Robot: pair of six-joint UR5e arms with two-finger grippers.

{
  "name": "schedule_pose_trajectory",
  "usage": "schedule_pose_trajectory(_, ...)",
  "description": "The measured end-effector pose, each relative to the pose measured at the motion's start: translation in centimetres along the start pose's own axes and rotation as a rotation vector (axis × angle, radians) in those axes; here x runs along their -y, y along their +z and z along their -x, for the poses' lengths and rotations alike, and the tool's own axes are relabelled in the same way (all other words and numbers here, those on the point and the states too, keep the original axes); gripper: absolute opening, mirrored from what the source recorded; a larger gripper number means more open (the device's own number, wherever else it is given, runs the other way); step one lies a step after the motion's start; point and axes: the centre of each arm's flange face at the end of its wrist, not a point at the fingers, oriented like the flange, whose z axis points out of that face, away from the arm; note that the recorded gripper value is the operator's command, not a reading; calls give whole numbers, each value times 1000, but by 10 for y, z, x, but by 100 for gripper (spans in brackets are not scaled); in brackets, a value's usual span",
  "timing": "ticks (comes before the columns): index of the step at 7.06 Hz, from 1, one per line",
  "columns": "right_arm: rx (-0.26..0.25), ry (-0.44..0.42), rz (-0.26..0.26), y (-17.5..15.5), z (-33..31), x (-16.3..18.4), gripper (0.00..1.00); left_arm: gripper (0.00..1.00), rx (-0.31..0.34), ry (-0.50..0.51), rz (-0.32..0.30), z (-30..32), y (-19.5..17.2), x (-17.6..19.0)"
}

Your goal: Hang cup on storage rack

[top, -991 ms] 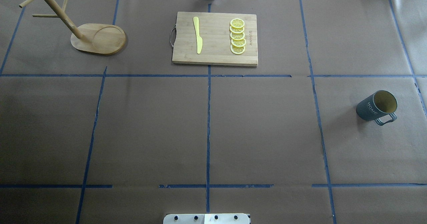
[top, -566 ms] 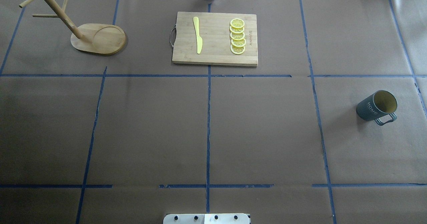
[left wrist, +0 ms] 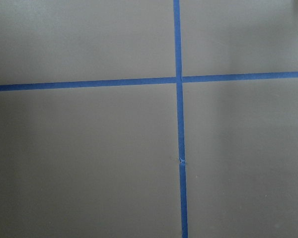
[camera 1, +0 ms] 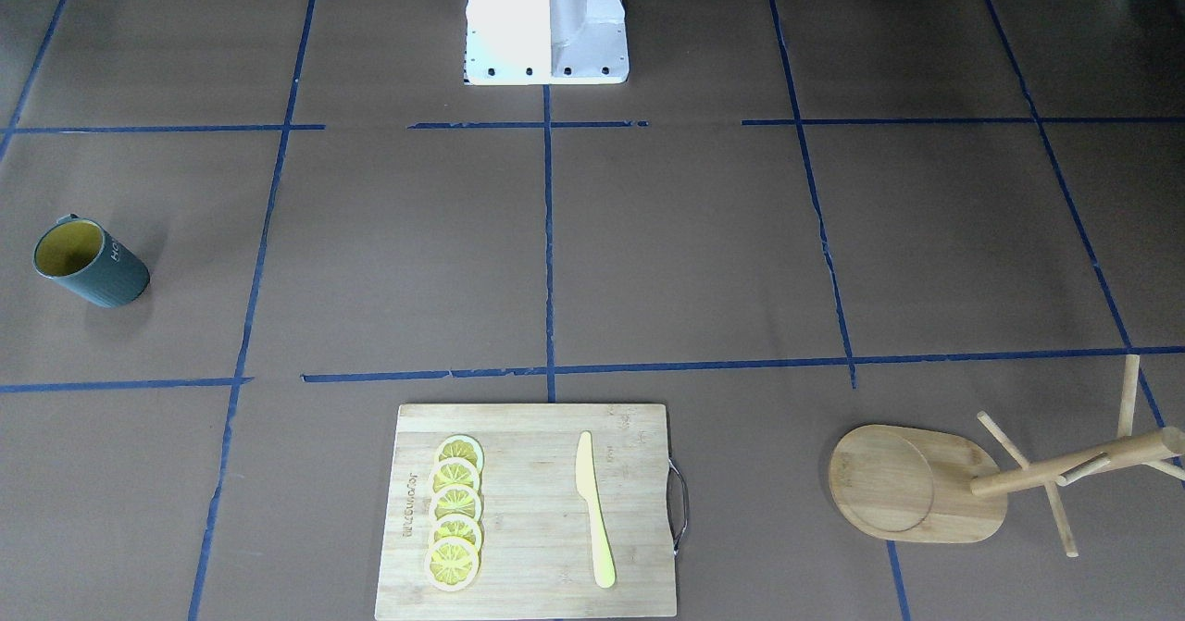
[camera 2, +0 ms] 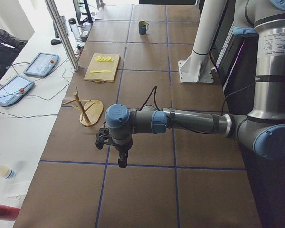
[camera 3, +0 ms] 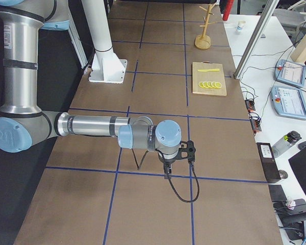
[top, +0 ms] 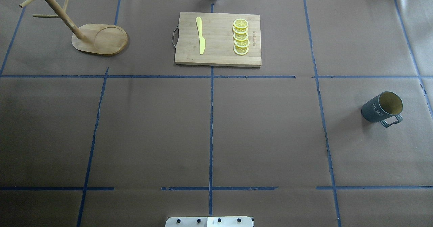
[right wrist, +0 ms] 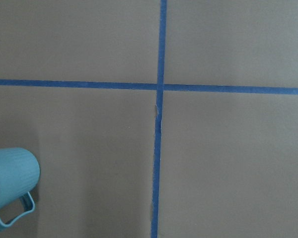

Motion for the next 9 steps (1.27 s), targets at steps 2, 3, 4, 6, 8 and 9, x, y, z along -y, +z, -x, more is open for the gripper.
schedule_pose_trajectory(2,45,9,16,5,64,12,100,100,0,1,-2,-1,-1,0)
schedule_pose_trajectory(3,31,29,23,12,109,18,100,100,1,1,-2,-1,-1,0)
schedule_pose_trajectory(4,8,51,14,30,150,22,100,100,1,1,-2,-1,-1,0)
schedule_pose_trajectory(6,-10,71,-20,77,191,23,100,100,1,1,-2,-1,-1,0)
schedule_pose_trajectory(8,-18,79,-9,106,187,21,100,100,0,4,-5,-2,-3,0)
schedule_pose_trajectory(9,-23,73,10,119,189,18,100,100,1,7,-8,-4,-4,1)
